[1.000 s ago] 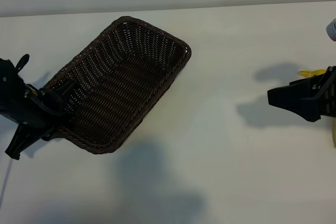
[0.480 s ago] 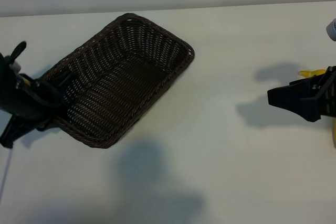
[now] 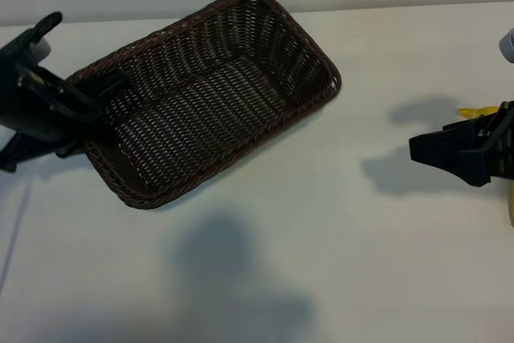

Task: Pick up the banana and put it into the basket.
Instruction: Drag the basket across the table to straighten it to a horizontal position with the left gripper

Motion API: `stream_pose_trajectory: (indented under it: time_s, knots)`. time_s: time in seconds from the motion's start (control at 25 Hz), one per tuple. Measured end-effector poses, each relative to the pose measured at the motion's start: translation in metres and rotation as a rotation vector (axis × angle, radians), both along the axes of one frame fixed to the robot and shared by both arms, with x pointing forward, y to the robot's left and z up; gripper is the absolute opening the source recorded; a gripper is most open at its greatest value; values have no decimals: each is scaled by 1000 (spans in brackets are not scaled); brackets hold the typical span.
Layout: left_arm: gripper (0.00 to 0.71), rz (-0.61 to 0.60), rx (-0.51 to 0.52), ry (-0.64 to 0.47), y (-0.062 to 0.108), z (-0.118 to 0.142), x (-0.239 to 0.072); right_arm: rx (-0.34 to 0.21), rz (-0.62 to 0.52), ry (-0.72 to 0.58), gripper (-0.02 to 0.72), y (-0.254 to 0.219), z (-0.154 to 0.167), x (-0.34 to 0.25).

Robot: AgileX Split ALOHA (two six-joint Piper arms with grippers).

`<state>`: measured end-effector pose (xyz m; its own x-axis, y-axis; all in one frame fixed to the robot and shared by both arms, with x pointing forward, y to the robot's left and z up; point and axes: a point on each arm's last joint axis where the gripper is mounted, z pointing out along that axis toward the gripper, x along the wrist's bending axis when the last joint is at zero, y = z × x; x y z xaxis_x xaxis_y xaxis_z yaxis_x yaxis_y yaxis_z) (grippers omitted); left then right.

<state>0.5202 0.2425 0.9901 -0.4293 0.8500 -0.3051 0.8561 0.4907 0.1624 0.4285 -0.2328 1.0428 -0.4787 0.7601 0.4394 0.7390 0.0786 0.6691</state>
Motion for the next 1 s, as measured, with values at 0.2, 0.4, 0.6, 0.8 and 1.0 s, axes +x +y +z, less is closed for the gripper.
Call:
stream_pose_trajectory:
  time_s: [0.2, 0.4, 0.6, 0.8, 1.0]
  knots:
    - [167, -227, 51, 12, -4, 10, 12, 0, 0, 0, 568, 0, 0, 0]
    - [167, -424, 30, 57, -13, 12, 30, 0, 0, 0, 568, 0, 0, 0]
    - [167, -582, 10, 107, -20, 5, 52, 0, 0, 0, 568, 0, 0, 0]
    - [167, -644, -46, 119, -28, -9, 70, 0, 0, 0, 568, 0, 0, 0]
    - [166, -630, -56, 144, -30, -26, 77, 0, 0, 0, 568, 0, 0, 0]
